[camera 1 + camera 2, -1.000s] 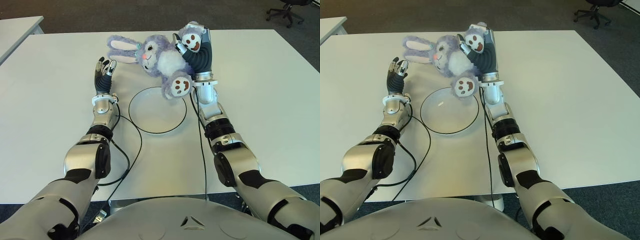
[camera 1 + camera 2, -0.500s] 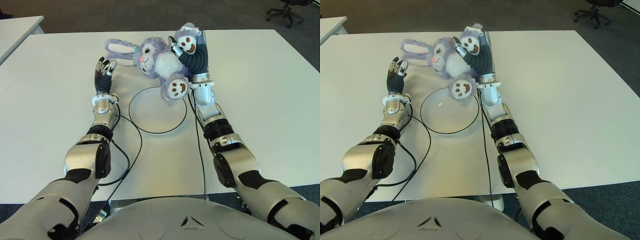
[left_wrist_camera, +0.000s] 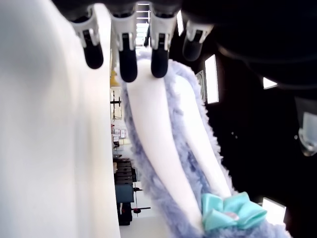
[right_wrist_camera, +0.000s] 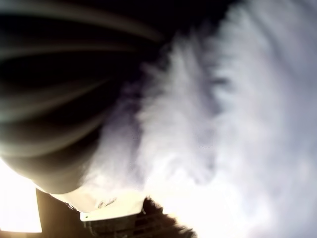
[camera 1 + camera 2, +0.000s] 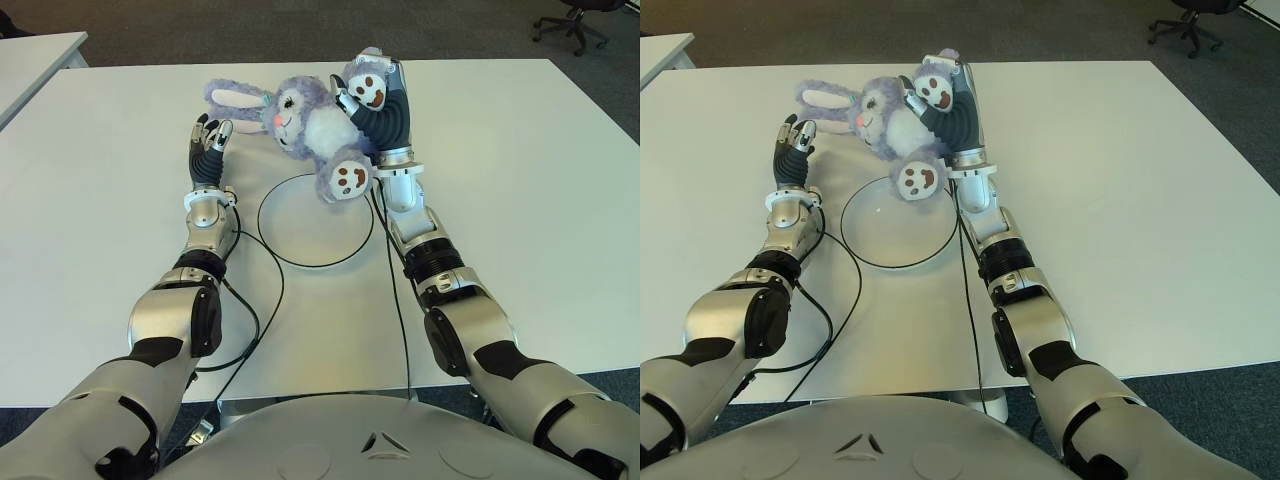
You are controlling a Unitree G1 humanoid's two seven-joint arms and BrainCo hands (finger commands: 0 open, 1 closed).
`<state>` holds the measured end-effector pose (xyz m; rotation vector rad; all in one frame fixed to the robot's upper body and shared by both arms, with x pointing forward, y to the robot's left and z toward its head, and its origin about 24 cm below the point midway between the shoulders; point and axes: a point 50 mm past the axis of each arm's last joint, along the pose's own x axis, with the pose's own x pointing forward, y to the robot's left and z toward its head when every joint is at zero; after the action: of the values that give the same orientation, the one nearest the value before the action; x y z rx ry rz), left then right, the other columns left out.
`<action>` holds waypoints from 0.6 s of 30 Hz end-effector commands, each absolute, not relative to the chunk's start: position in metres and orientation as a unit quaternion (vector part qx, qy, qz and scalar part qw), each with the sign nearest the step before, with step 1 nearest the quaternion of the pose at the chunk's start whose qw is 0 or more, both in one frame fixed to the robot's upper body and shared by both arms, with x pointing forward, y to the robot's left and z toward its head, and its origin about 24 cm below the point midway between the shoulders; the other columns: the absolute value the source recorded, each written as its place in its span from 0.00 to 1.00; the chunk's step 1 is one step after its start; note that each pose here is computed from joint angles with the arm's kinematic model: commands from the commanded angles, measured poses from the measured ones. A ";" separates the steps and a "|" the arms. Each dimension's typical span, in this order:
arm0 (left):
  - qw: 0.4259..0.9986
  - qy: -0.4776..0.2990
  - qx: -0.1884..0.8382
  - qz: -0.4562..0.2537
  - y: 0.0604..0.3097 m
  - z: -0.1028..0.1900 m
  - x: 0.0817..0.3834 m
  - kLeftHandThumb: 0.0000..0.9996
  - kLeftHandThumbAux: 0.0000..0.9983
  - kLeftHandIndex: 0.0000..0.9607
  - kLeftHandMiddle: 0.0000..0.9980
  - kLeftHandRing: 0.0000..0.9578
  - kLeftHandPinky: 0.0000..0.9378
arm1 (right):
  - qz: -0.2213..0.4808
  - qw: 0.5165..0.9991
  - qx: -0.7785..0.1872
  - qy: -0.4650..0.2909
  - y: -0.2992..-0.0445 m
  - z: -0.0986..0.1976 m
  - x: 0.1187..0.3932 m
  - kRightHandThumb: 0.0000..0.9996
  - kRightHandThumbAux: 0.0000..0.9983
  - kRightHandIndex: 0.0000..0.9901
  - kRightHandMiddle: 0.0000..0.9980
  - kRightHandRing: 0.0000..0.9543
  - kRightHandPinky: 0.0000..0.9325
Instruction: Put the doll into the plate.
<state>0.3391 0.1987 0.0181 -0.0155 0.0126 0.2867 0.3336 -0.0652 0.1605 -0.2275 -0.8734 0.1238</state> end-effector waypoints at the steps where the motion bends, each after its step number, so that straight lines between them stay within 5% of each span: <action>1: 0.980 0.135 -0.018 0.146 0.188 -0.042 0.300 0.00 0.42 0.00 0.14 0.15 0.15 | 0.067 0.904 -0.106 -0.408 -0.062 0.154 0.332 0.52 0.74 0.69 0.84 0.88 0.90; 18: 0.981 0.130 -0.016 0.141 0.186 -0.041 0.299 0.00 0.41 0.00 0.13 0.14 0.11 | 0.079 0.908 -0.105 -0.399 -0.053 0.148 0.327 0.54 0.73 0.70 0.85 0.90 0.91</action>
<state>0.3392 0.1980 0.0181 -0.0141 0.0123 0.2840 0.3290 -0.0566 0.1486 -0.2175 -0.8278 0.1630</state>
